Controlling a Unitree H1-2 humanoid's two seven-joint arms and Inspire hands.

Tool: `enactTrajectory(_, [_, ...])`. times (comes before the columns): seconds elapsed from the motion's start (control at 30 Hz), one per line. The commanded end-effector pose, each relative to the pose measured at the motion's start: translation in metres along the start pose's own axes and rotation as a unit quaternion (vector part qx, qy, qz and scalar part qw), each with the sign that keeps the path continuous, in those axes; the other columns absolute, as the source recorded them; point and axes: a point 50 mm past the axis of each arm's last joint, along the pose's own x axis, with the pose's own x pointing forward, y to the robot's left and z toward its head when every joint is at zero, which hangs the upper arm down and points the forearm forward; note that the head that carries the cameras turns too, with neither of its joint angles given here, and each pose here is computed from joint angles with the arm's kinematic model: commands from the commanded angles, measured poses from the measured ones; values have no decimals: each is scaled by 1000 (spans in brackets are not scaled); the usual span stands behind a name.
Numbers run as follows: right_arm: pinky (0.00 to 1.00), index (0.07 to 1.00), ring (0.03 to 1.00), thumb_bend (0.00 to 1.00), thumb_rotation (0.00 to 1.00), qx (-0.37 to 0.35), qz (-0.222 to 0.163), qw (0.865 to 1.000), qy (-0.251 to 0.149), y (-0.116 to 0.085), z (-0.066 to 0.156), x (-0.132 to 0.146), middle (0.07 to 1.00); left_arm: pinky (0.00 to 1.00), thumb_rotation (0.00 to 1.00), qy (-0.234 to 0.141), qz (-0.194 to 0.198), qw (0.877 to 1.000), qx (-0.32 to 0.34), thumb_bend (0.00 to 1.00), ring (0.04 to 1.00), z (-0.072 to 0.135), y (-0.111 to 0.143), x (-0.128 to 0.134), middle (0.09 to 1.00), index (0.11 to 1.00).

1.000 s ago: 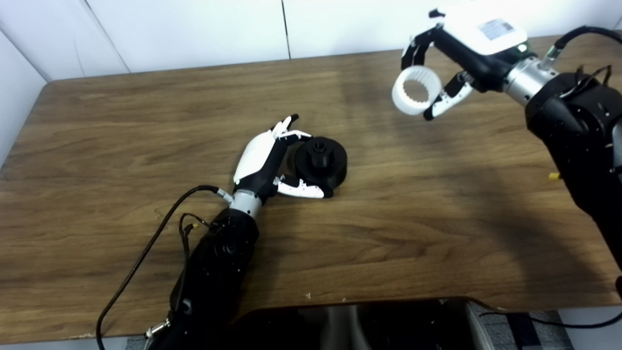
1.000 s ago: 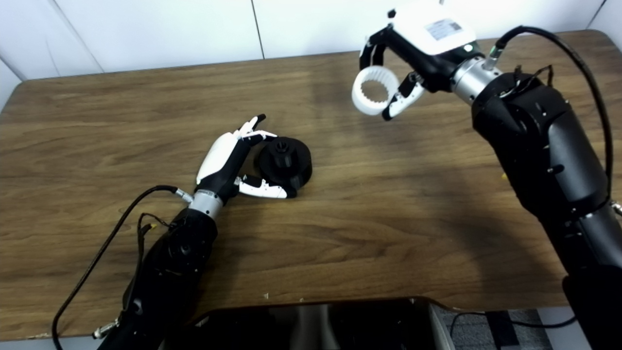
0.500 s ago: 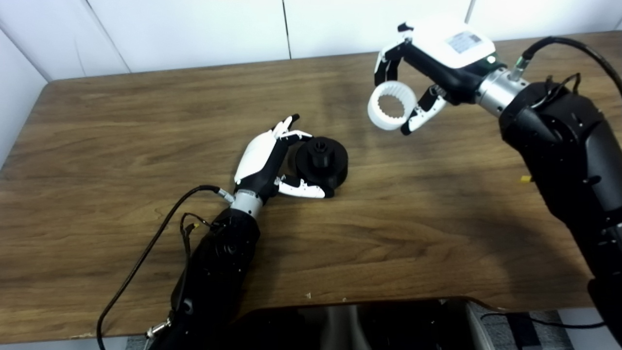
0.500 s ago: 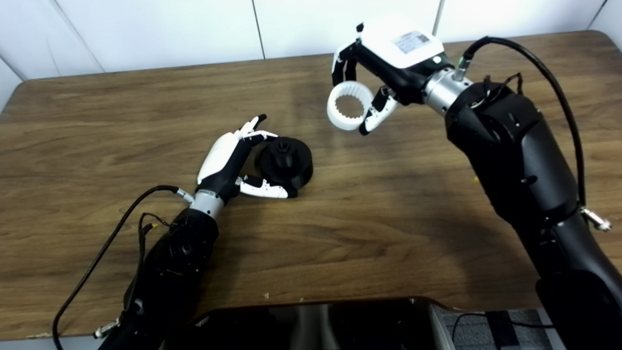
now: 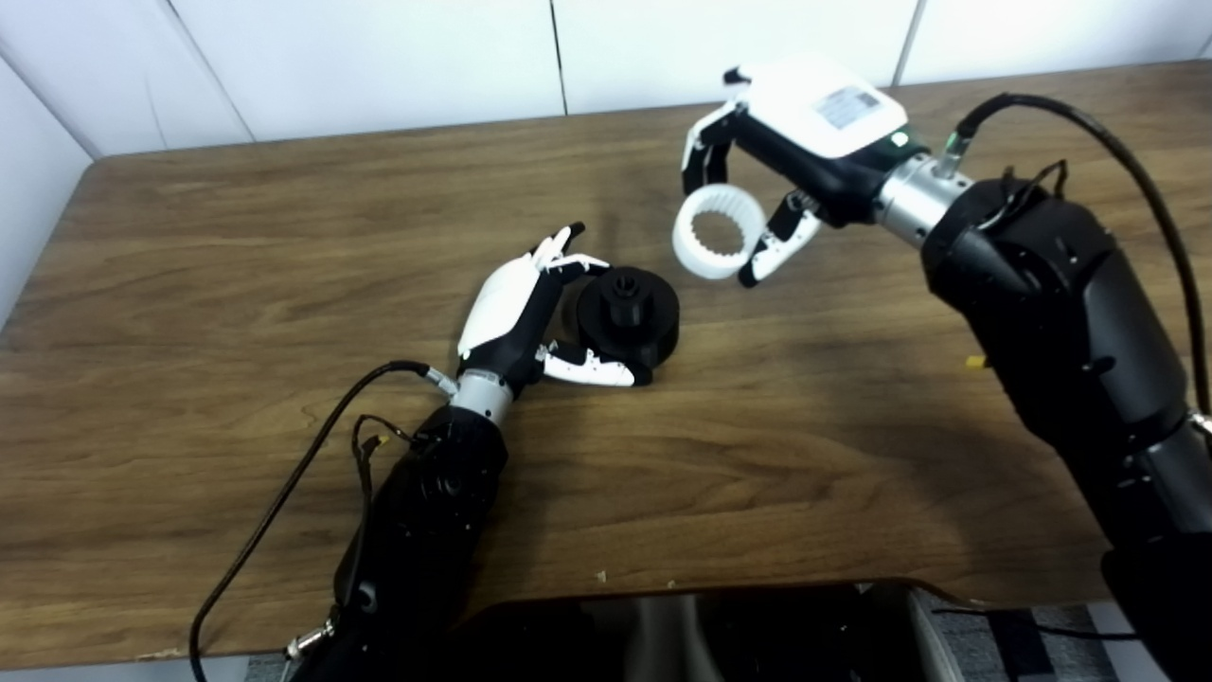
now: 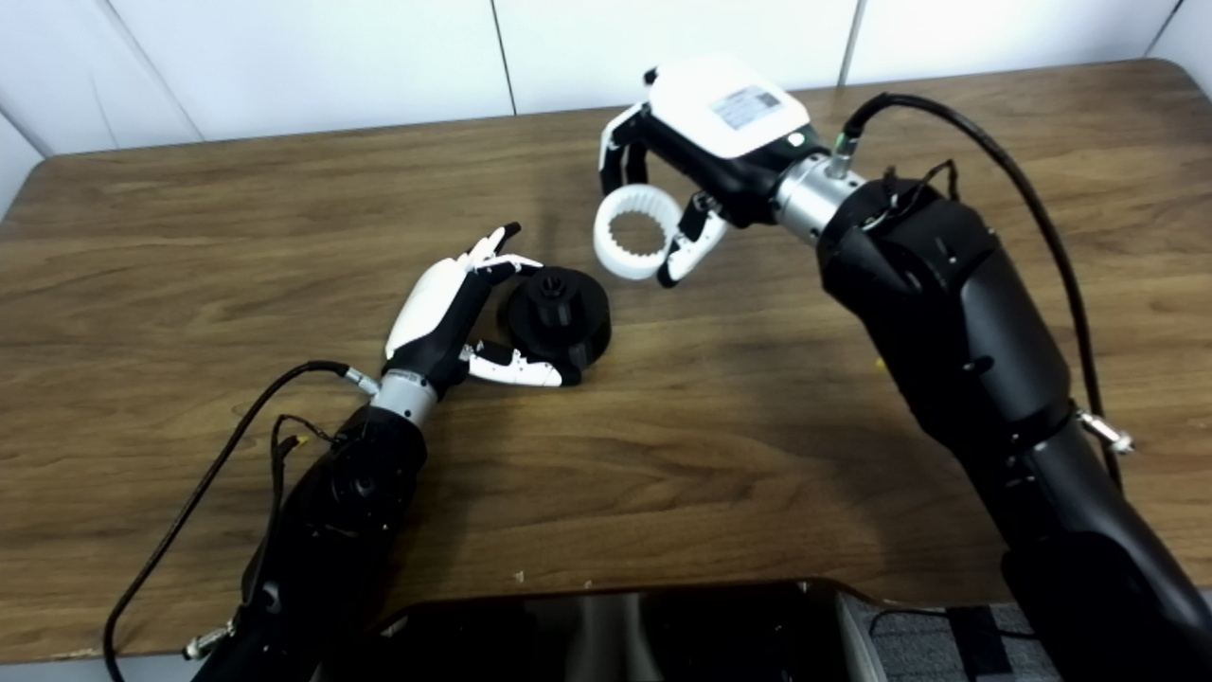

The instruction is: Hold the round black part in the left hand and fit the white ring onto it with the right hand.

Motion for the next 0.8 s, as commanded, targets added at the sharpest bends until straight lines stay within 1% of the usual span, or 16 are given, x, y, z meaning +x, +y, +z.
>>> enactTrajectory(0.0, [920,495,715,526,13,-11,-33,999,-13,-22,6,6,486,1000,288,-10,7,1000,11,969,1000,7,7,8,1000,606])
enactTrajectory(0.2, [921,491,712,527,12,-6,-33,999,-18,-16,10,9,486,1000,305,-10,7,1000,12,969,1000,7,7,8,1000,608])
enactTrajectory(0.4, [907,492,730,526,12,-2,-27,999,-23,-11,19,17,488,1000,306,-12,7,1000,13,972,1000,7,7,9,1000,610])
enactTrajectory(0.47, [919,510,730,525,13,1,-28,999,-28,-9,20,19,478,1000,313,-13,7,1000,14,974,1000,7,6,9,1000,611])
enactTrajectory(0.63, [924,522,725,524,13,2,-25,999,-38,-3,24,24,470,1000,303,-10,7,1000,13,970,1000,8,6,9,1000,611])
enactTrajectory(0.7, [923,498,722,526,12,3,-24,999,-38,-1,24,25,484,1000,300,-11,7,1000,14,971,1000,7,6,9,1000,609])
enactTrajectory(0.77, [922,493,723,527,12,4,-21,999,-38,0,25,26,486,1000,306,-11,7,1000,15,969,1000,7,6,9,1000,610])
